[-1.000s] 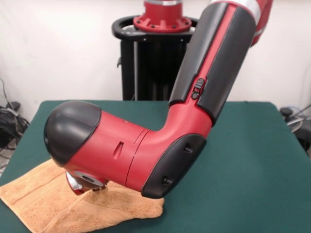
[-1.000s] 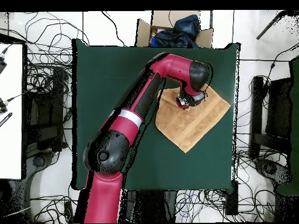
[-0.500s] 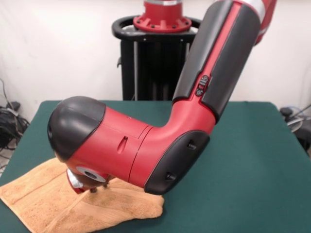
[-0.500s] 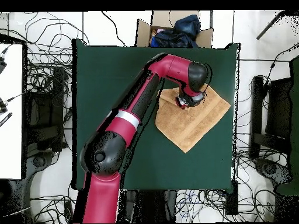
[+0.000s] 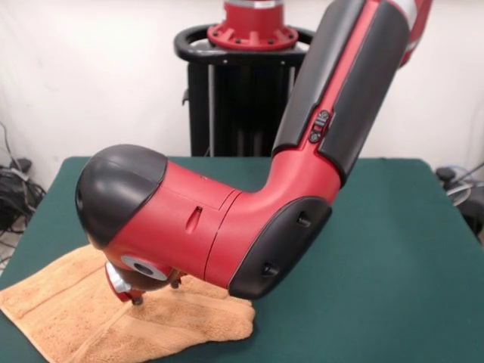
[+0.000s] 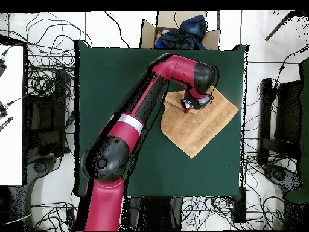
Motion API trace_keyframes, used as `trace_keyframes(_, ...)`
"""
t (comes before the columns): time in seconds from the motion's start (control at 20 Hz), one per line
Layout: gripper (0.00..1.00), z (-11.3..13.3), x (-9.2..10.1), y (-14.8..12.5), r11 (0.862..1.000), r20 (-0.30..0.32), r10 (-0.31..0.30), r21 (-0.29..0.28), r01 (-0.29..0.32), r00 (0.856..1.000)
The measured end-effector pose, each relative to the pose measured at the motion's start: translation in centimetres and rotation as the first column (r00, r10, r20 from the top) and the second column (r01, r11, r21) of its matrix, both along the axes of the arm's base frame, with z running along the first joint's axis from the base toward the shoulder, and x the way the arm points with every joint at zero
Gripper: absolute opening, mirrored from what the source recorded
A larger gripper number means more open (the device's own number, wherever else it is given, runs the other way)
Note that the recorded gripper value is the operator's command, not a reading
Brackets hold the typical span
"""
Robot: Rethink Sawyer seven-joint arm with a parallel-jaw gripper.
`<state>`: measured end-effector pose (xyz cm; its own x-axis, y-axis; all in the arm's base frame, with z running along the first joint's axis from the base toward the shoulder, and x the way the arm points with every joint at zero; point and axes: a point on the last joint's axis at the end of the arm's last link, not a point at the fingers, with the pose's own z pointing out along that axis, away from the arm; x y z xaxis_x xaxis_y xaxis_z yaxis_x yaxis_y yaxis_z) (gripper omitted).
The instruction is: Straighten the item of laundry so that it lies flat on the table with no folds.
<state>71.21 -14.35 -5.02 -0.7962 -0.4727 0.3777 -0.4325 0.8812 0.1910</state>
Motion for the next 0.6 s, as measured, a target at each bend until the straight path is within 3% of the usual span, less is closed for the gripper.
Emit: trace_keyframes(0.6,1.0,0.13,0.31,0.05,1.0,0.021,0.001,-0.004,-0.001,1.0)
